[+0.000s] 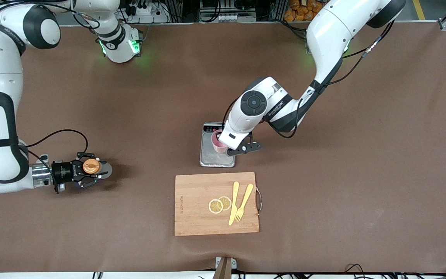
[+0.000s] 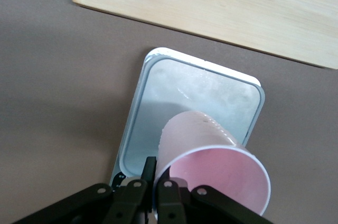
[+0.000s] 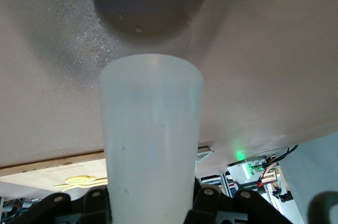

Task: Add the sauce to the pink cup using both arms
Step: 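Release the cup on the scale while the right gripper lifts the bottle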

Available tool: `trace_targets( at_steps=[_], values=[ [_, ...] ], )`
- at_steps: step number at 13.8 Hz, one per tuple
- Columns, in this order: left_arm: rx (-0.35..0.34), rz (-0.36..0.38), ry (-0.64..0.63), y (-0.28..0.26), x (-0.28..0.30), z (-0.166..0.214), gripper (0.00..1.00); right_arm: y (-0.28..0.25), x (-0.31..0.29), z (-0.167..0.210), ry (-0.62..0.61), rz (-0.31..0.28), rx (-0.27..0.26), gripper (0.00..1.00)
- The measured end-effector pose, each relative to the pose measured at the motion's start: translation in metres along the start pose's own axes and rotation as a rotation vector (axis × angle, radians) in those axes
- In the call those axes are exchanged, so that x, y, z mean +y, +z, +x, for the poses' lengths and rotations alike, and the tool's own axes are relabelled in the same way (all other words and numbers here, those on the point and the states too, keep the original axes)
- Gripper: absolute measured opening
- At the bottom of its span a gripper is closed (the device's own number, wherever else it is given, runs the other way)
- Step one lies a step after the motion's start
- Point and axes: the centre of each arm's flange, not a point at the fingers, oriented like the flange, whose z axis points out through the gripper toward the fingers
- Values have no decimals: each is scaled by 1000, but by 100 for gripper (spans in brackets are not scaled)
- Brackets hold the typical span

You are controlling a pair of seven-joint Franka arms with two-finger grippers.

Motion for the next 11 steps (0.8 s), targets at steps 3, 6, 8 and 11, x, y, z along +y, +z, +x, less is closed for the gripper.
trace_targets(
  at_steps=[3, 6, 8, 11],
  values=[
    [-1, -8, 6, 10, 7, -1, 4, 2, -6, -14, 14, -30, 59, 44],
    [16, -3, 9, 20, 8, -1, 4, 13, -15, -45, 8, -76, 150, 44],
    [25, -2, 9, 21, 8, 1, 19, 16, -19, -60, 22, -82, 181, 47],
    [33, -11, 7, 16, 10, 4, 52, 20, -23, -78, 63, -102, 268, 44]
  ],
)
